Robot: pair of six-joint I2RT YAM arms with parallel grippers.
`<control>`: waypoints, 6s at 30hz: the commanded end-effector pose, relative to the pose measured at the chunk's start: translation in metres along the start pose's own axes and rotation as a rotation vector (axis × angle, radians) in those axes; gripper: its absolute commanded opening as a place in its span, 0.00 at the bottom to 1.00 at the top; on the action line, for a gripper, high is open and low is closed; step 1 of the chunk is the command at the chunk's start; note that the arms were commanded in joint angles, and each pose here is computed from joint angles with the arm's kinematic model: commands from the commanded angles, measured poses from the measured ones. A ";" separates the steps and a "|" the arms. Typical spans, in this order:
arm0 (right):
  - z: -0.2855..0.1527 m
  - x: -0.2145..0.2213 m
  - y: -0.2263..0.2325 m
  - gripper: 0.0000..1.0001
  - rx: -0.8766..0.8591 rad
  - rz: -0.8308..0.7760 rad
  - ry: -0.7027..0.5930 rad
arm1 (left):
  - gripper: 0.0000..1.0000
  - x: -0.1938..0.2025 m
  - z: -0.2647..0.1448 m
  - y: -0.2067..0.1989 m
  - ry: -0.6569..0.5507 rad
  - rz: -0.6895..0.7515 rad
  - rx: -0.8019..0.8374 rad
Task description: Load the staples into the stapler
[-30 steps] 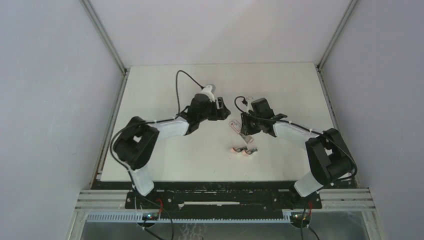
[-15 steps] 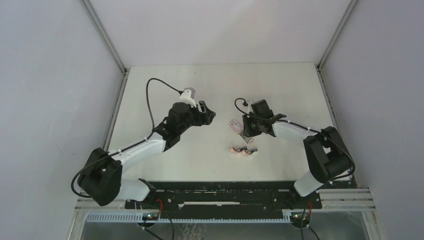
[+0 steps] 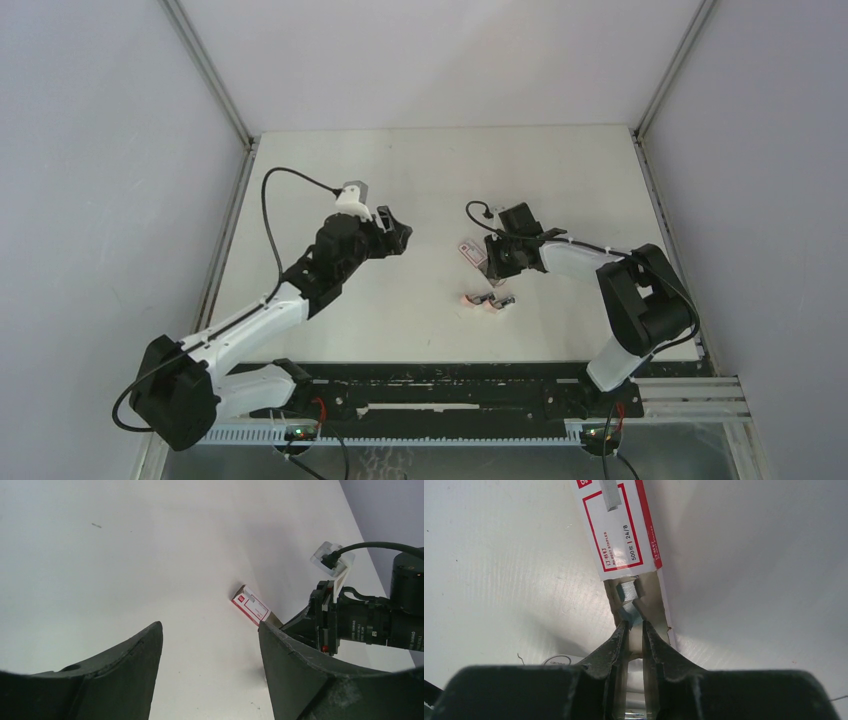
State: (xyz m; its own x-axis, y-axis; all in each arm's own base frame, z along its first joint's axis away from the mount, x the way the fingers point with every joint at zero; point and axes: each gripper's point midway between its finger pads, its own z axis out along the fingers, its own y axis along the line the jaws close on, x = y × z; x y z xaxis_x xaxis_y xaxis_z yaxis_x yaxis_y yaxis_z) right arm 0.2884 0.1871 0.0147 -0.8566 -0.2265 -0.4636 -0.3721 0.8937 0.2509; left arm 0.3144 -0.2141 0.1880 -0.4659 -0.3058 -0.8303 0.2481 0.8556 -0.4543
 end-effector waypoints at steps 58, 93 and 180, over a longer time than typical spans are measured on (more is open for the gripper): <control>-0.005 -0.032 -0.002 0.15 0.020 -0.009 -0.069 | 0.74 0.005 -0.017 0.013 -0.007 -0.034 -0.026; 0.001 -0.025 0.001 0.12 0.055 -0.037 -0.025 | 0.74 0.002 -0.027 0.020 -0.025 -0.036 -0.051; 0.002 -0.051 0.012 0.32 0.210 -0.005 -0.081 | 0.75 0.022 -0.046 0.045 -0.168 0.152 0.003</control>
State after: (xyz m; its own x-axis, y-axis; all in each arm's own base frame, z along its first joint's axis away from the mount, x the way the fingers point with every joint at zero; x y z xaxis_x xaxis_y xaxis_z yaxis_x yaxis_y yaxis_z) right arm 0.3120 0.1973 0.0285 -0.8410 -0.2378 -0.4860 -0.2974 0.9536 0.0480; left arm 0.2758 -0.1646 0.1605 -0.3113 -0.2450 -0.9182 0.2919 0.8948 -0.3377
